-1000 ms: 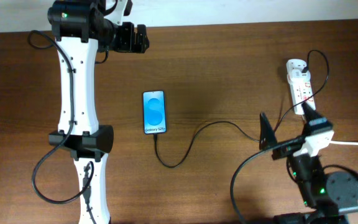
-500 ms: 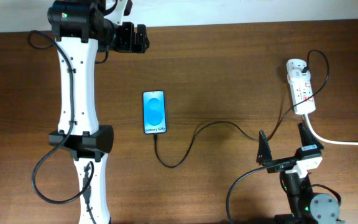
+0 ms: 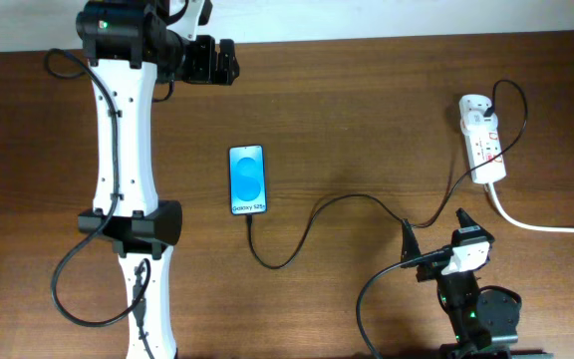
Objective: Plug charger to phone and switch on socket
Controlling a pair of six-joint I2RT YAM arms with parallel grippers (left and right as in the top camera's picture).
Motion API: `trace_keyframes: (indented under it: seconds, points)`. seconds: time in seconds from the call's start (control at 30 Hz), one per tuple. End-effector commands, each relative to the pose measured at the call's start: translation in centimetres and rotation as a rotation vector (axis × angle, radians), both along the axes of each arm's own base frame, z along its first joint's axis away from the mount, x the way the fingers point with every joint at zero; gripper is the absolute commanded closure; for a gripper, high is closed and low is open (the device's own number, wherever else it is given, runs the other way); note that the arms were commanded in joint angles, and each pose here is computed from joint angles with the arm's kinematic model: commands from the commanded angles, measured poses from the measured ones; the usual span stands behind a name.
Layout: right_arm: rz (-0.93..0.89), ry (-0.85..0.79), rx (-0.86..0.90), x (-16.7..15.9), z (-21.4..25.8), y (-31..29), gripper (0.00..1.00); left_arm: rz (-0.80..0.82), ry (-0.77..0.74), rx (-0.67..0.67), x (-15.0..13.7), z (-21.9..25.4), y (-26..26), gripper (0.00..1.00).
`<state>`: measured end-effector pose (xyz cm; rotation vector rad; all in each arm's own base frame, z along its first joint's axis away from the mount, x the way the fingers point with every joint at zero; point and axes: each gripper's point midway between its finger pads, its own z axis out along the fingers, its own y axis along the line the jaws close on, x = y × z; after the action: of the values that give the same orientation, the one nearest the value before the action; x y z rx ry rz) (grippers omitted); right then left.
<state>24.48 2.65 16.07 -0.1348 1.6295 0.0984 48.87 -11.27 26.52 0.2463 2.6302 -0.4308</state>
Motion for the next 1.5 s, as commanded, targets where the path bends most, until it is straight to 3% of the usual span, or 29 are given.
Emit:
trace_keyframes:
  seconds: [0.0,0.53,0.67,0.8,1.23,1.47]
  points:
    - [-0.014,0.003,0.007,0.0,-0.2,-0.3,0.02,-0.014,-0.018,-0.004,-0.1,0.6,0.1,0.01]
    - [-0.014,0.004,0.007,0.0,-0.2,-0.3,0.02,-0.016,0.007,0.008,-0.3,0.0,-0.1,0.01]
    - [-0.014,0.004,0.007,0.0,-0.2,-0.3,0.02,0.002,0.127,0.064,-3.3,-1.3,1.1,0.01]
    - [-0.014,0.004,0.007,0.0,-0.2,-0.3,0.02,0.026,0.137,0.122,-6.1,-1.8,2.5,0.01]
    - [-0.014,0.004,0.007,0.0,-0.2,-0.3,0.02,0.202,-0.274,0.288,-19.4,-8.9,9.0,0.01]
    - [-0.014,0.004,0.007,0.0,-0.2,-0.3,0.02,0.307,-0.614,0.256,-23.5,-8.6,10.7,0.01]
